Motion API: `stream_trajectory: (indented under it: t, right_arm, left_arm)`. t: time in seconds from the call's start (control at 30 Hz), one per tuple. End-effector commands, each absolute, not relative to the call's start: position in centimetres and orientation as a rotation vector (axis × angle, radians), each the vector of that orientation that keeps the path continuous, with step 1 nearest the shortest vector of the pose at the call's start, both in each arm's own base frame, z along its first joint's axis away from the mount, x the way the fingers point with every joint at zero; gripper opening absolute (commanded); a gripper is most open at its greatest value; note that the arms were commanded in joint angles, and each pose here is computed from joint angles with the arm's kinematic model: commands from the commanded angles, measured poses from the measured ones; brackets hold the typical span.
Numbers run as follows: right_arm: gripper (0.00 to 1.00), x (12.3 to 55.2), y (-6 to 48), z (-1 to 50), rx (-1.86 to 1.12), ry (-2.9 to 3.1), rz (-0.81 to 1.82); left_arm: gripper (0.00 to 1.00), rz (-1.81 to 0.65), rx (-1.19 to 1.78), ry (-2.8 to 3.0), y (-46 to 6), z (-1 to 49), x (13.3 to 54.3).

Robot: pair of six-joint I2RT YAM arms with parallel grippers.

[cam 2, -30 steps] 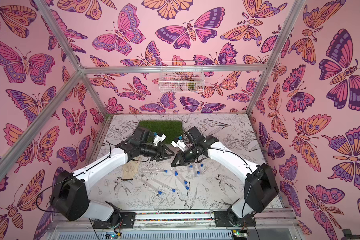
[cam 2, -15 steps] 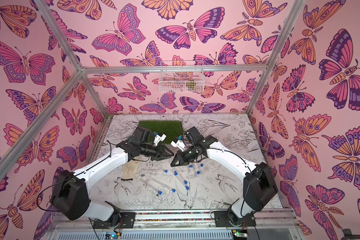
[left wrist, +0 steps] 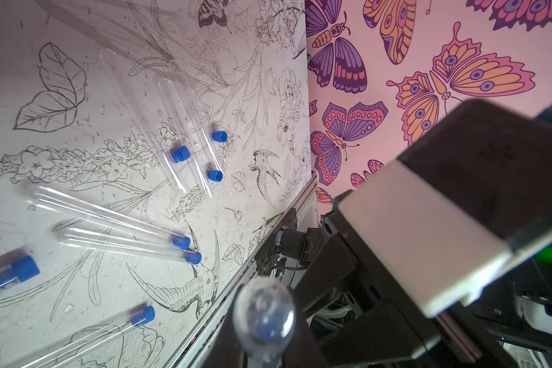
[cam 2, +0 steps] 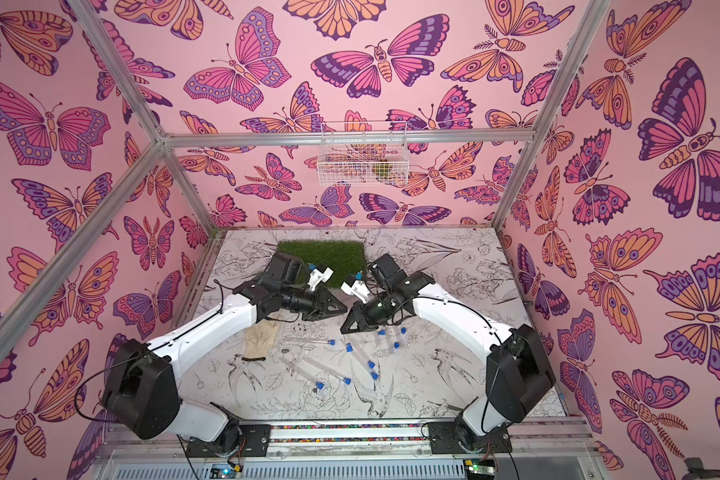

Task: Remove stoppers from test tubes
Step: Pick up the test tube at the center of the board.

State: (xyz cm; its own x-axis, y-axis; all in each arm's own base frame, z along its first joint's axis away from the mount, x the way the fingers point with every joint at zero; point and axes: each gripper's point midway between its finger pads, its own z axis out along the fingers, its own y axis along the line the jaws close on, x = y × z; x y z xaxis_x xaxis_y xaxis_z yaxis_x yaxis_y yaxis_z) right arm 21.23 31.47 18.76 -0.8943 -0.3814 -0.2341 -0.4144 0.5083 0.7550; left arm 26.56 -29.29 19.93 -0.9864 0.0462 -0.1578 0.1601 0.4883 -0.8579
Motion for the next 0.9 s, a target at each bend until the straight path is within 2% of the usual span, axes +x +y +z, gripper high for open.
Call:
stream_trajectory:
  t: [0.0,0.13,0.27,0.33,0.6,0.87]
  right_arm:
    - [0.2,21.6,31.8,19.7,-0.721,2.666,1.359]
    - [0.34,21.8,31.5,19.9,-0.719,2.666,1.326]
    - [0.53,22.4,30.6,20.5,-0.701,2.654,1.252]
    - [0.57,23.0,30.0,21.0,-0.669,2.635,1.23]
    - [0.62,25.3,27.4,22.7,-0.495,2.548,1.106]
    - [0.64,26.3,24.9,23.0,-0.315,2.48,1.104]
  left_arm:
    - [0.16,-1.494,0.206,2.621,-29.1,19.7,26.5]
    - [0.15,-1.489,0.207,2.623,-29.1,19.6,26.4]
    - [0.15,-1.479,0.202,2.623,-29.0,19.7,26.5]
    - [0.15,-1.474,0.196,2.622,-28.9,19.7,26.6]
    - [0.14,-1.418,0.063,2.611,-28.2,20.6,28.2]
    - [0.14,-1.365,-0.297,2.614,-25.9,20.0,30.8]
